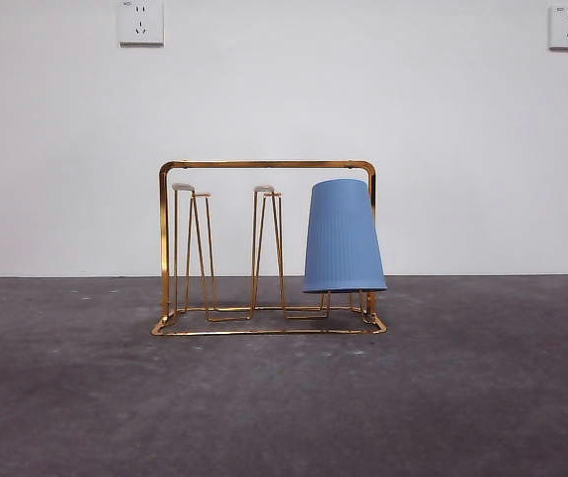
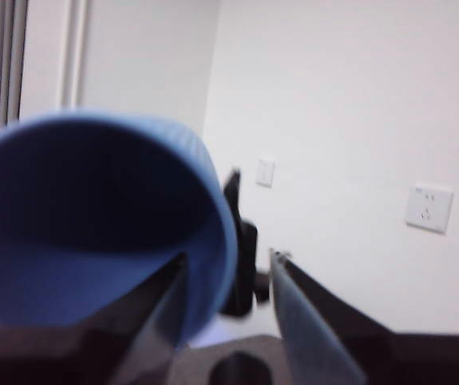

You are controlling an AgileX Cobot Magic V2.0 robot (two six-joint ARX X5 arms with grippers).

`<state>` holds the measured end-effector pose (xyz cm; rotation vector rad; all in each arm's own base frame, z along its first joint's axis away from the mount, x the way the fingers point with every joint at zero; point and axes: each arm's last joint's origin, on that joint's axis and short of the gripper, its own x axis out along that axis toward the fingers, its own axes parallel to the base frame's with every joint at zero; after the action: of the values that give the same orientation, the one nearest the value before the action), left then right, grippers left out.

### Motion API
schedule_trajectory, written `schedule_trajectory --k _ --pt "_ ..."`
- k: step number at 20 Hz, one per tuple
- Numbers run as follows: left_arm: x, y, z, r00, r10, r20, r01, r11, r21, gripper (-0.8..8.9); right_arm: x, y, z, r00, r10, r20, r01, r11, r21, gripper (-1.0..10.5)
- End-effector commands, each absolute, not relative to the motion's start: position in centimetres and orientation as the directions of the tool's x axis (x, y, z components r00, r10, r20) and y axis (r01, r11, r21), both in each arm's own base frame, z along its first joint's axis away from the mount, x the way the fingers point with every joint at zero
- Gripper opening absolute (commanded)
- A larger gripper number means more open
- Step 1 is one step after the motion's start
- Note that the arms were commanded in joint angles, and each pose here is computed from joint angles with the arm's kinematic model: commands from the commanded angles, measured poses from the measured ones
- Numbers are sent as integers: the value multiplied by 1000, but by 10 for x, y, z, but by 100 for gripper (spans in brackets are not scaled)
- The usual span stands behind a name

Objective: Pick up cup 1,put cup 1 in the cup rack,pick up cup 2,put cup 2 in the cup rack

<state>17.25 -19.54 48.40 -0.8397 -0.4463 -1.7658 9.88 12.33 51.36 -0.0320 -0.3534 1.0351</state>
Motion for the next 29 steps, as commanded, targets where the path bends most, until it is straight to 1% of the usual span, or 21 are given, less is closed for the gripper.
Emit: schedule_trajectory --k 1,3,5,6,7,8,9,10,11,12,13,16,19,20,23,25,29 --pt "169 -183 490 -180 -665 725 938 -338 -77 -7 88 111 516 462 840 286 -834 521 -183 227" --pt "169 -174 494 -166 -707 687 944 -315 -96 -6 79 100 516 464 842 277 -835 520 -182 227" --pt "170 -164 496 -130 -768 627 957 -261 -122 -6 66 84 514 487 836 254 -827 535 -174 225" --pt "170 -159 497 -89 -806 585 964 -217 -153 -6 62 78 511 517 826 226 -814 556 -167 225" --pt "169 -154 496 -24 -848 530 973 -141 -182 -5 56 70 508 547 812 204 -799 579 -164 225" --pt "166 -147 492 79 -888 454 981 -12 -195 -6 50 61 504 583 793 177 -775 609 -172 225" --pt "161 -141 486 209 -905 372 968 137 -210 -6 45 54 501 617 771 155 -751 636 -174 225" --pt "155 -133 479 357 -892 276 928 307 -210 -6 41 47 498 647 751 134 -728 660 -184 225" --pt "149 -126 471 498 -849 176 863 465 -200 -6 37 42 495 669 734 117 -711 678 -189 224" --pt "144 -119 464 612 -786 83 785 593 -179 -6 35 39 493 684 722 101 -700 689 -189 222" --pt "139 -113 457 693 -721 3 713 685 -152 -6 33 36 491 689 719 87 -697 691 -189 222" --pt "133 -105 446 797 -590 -127 580 807 -110 -6 32 35 489 698 713 63 -693 695 -189 222" --pt "134 -103 439 848 -492 -200 490 870 -62 -6 33 35 487 698 714 47 -696 693 -190 221" --pt "136 -104 437 858 -467 -212 468 882 -51 -6 33 35 487 698 715 40 -697 692 -190 221" --pt "145 -111 430 868 -434 -242 439 898 -36 -6 34 37 485 700 714 18 -700 690 -186 221" --pt "154 -117 424 881 -390 -270 405 914 1 -6 34 37 484 700 714 9 -701 689 -185 221" --pt "174 -132 411 869 -372 -325 404 914 34 -6 34 37 482 699 715 -15 -705 686 -183 221"
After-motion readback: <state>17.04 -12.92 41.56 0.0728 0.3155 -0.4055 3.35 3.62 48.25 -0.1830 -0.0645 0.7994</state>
